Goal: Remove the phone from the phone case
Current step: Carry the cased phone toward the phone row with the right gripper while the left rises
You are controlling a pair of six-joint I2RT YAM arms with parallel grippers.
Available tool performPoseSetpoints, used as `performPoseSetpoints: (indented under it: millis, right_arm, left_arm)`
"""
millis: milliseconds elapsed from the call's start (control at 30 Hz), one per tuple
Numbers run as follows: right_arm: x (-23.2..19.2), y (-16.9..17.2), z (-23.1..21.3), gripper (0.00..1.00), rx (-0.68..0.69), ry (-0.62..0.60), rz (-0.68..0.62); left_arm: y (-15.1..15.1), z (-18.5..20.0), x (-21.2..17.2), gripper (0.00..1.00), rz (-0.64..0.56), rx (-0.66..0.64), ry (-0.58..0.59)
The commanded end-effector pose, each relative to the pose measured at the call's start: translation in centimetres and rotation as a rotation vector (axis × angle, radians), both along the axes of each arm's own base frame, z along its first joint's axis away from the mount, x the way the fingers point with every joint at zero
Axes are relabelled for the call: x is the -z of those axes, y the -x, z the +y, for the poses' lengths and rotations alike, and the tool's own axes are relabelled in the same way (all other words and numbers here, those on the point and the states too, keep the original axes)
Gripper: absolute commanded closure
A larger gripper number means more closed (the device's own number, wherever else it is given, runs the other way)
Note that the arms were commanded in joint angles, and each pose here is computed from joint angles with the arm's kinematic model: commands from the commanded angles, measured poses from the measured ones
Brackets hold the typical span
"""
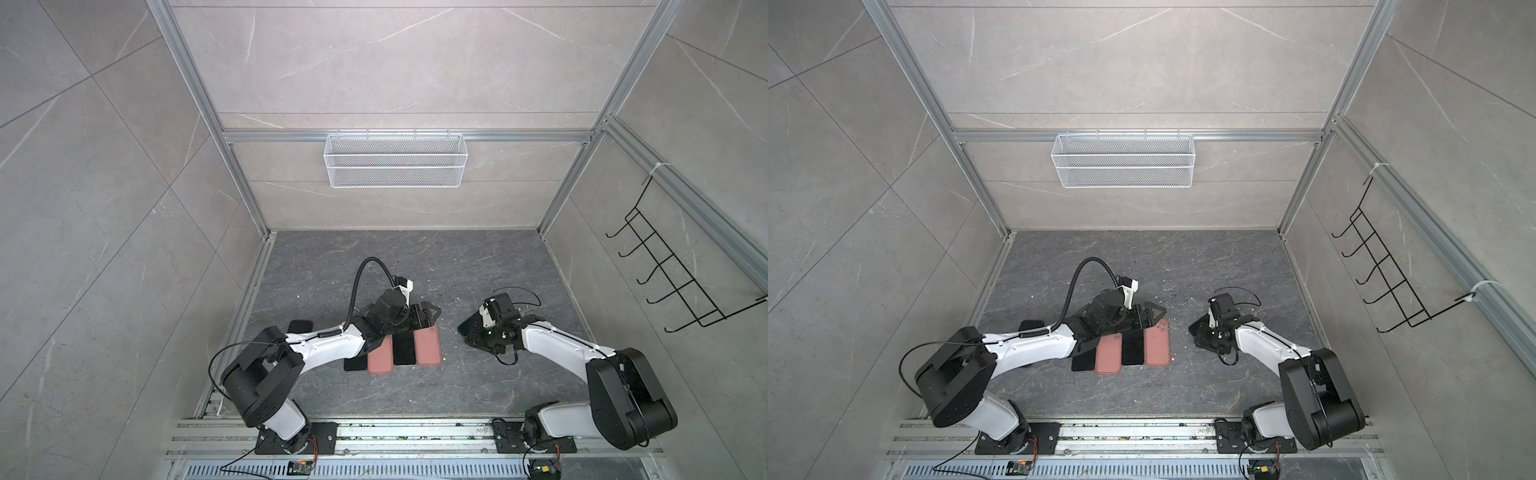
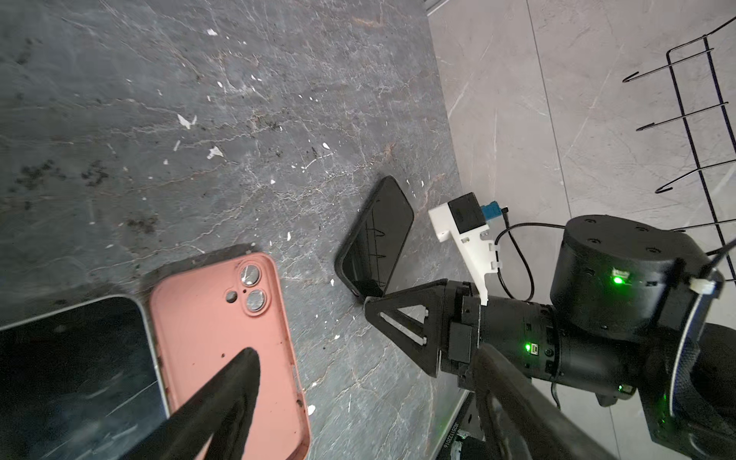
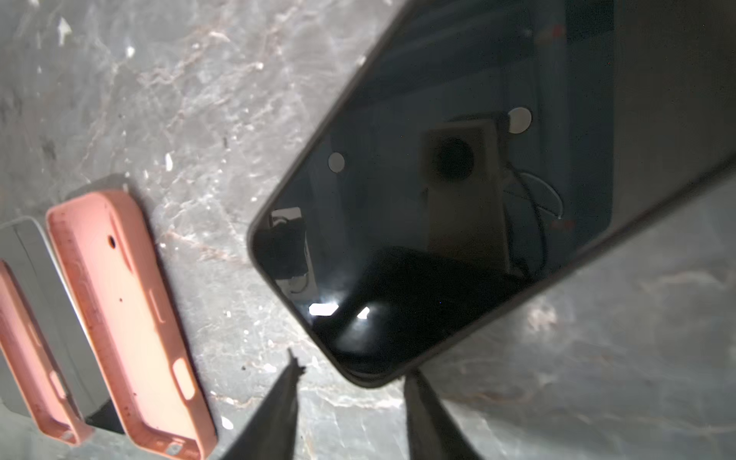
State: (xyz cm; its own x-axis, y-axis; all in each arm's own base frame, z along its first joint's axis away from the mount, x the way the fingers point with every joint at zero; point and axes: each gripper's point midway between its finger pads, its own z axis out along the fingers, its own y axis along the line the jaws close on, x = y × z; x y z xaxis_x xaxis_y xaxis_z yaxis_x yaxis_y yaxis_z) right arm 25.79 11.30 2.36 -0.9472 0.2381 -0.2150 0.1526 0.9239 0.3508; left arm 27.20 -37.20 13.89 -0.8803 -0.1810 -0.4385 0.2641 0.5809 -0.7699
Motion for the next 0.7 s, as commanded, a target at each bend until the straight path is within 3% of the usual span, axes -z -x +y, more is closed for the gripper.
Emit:
performPoseSetpoints:
  millis: [0,133,300,500,667]
  right_arm:
    - [-0.6,0.3,-0.7,0.32,0.04,0.029,-0.005]
    - [-1.6,0.4,-2.2,0.1,0.185,0.063,0.005]
    - [-2.1,-1.0,-2.7,0.01,0.284,0.097,0.041]
    - [-1.8,-4.2,-2.3,0.01,0.327,0.123,0.061]
    - [-0.5,-4.5,-3.0,0.01,0.326,0.207,0.134]
  left_arm:
    - [-0.5,-1.6,-2.2,0.16,-0.006,0.022,0.095]
    - [-0.7,-1.6,-3.1,0.15,-0.04,0.031,0.082]
    - [-1.0,-0.7,-4.0,0.14,-0.097,0.019,0.02]
    - [-1.1,1.1,-4.4,0.1,-0.166,-0.002,-0.088]
    - [-1.4,1.9,-4.7,0.09,-0.2,-0.006,-0.139]
